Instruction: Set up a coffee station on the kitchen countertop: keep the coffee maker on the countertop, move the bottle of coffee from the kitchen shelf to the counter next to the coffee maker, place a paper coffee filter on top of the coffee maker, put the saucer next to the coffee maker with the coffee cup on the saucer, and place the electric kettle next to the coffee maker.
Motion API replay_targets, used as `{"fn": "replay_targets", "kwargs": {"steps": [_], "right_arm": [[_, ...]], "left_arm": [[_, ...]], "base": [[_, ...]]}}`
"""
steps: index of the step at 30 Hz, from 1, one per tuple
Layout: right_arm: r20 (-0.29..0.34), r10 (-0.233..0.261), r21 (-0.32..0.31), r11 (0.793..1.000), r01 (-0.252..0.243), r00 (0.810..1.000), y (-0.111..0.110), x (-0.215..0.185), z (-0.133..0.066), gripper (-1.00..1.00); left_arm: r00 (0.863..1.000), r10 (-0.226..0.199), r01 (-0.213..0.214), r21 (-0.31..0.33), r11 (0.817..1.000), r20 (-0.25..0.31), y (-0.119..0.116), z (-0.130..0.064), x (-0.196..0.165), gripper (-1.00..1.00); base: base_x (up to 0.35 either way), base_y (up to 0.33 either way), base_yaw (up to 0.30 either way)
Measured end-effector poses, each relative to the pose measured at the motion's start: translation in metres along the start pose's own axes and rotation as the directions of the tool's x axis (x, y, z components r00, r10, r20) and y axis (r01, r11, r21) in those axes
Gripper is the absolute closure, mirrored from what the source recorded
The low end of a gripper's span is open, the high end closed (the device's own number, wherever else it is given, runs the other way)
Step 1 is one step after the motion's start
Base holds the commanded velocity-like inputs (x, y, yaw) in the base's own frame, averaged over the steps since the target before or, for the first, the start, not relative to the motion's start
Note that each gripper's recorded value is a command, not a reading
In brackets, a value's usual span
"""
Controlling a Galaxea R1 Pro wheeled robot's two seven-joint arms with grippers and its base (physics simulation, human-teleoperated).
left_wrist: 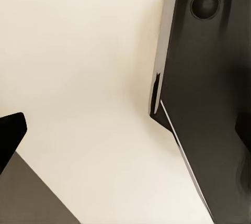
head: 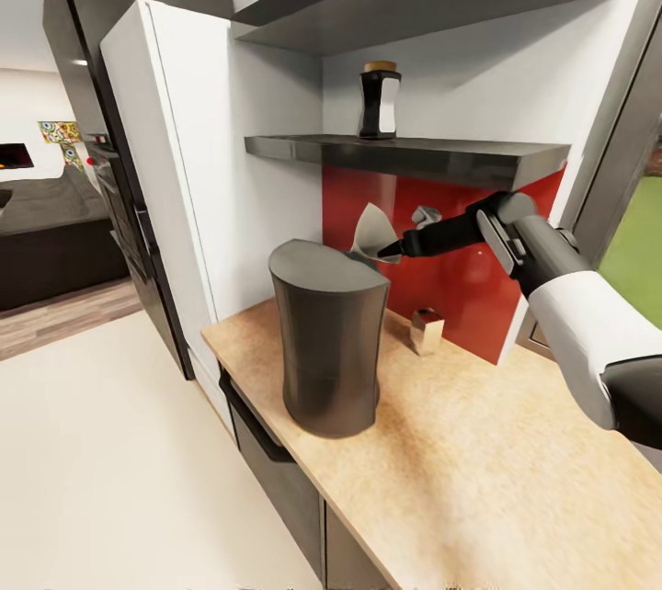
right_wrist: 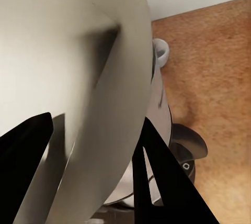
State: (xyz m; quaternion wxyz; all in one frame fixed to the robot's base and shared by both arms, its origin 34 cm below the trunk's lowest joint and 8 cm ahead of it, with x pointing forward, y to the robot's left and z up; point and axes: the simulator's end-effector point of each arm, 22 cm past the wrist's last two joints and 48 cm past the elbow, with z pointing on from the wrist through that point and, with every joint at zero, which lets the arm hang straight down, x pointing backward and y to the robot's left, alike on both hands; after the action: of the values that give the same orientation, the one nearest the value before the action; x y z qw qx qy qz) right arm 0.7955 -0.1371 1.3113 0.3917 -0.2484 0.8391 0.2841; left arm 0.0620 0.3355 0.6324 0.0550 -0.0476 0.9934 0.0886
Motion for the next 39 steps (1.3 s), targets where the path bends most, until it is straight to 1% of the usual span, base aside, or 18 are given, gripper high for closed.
{"fn": "replay_targets", "kwargs": {"steps": [6,35,39], "right_arm": [[-0.001,0.002,0.001,1.0,-0.002,1.0,-0.0003,0.0001,-0.0003,1.0],[-0.003,0.001,0.004,1.0,-0.001,1.0,-0.0011,0.0007,-0.0005,1.0],[-0.015,0.023,0.006,1.0,-0.022,1.0,-0.0053,0.0058,0.0007,1.0]], "left_arm": [[1.0,-0.001,0.001,-0.001,1.0,0.0,0.0002,0.0,0.0002,-1.0],[1.0,0.0,0.0,-0.001,1.0,0.0,0.001,0.0,0.0002,-1.0],[1.0,0.0,0.0,-0.001,1.0,0.001,0.0011,0.0,0.0003,-1.0]], "base": [[-0.056,-0.036,0.0],[-0.001,0.0,0.0],[0.0,0.0,0.0]]}}
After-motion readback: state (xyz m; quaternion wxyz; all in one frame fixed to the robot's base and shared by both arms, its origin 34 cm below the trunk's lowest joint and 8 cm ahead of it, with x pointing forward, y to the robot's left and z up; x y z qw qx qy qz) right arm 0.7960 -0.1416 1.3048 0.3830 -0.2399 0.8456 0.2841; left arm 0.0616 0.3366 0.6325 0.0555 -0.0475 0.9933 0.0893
